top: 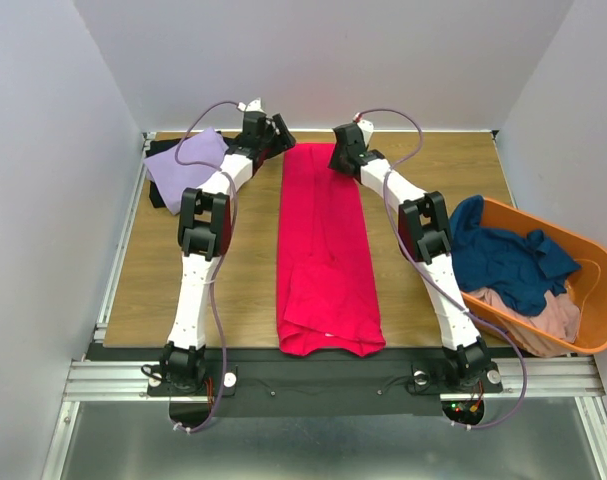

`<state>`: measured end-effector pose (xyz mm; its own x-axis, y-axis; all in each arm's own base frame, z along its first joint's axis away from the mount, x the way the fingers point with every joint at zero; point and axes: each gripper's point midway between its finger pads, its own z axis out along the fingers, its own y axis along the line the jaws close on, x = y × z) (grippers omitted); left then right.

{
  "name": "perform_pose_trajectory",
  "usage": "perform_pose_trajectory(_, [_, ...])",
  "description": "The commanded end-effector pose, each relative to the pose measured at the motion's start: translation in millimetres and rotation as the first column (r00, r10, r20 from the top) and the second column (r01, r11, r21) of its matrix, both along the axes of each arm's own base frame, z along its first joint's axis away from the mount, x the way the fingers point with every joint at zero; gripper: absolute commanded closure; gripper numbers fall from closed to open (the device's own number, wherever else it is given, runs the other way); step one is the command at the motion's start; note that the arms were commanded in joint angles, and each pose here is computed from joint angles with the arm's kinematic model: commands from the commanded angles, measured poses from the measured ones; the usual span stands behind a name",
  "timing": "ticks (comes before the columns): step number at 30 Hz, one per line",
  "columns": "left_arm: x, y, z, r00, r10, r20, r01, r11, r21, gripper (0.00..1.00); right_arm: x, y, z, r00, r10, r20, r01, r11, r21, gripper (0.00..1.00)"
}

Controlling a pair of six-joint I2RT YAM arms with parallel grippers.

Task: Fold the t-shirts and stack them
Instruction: Fold the tshirt

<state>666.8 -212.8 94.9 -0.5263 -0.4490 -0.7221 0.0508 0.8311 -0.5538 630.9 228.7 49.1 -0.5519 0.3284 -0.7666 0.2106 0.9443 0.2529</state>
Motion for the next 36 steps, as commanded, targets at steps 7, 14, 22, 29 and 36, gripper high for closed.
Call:
perform_pose_trajectory(7, [3.5,-11.5,-5.5,0.999,0.050,0.015,-0.051,0.995,0.091,0.21,-9.3,20.2,45.0,0.997,0.042,0.060,-0.043,0.999,0.015,0.48])
perform_pose_trajectory(14, [0.7,-14.2,-23.7,0.998,0.054,-0.023,-0.051,0.991,0.125,0.27,-11.0,20.4,46.7,0.997,0.055,0.058,-0.055,0.998,0.010,0.48])
perform_pose_trajectory(22, [9.0,15.1,-12.3,0.982,0.188,0.003,-0.185,0.964,0.192,0.29,-13.8,21.6,48.3,0.996,0.070,0.054,-0.070,0.998,0.005,0.47])
perform_pose_trajectory(29, [7.6,-2.6,-22.0,0.993,0.116,-0.021,-0.112,0.983,0.142,0.31,-14.2,22.0,45.5,0.996,0.077,0.048,-0.077,0.997,0.007,0.47])
perform_pose_trajectory(36, [4.2,-18.1,-29.6,0.996,0.076,-0.041,-0.072,0.992,0.102,0.34,-13.6,23.9,45.1,0.996,0.080,0.048,-0.081,0.997,0.016,0.47])
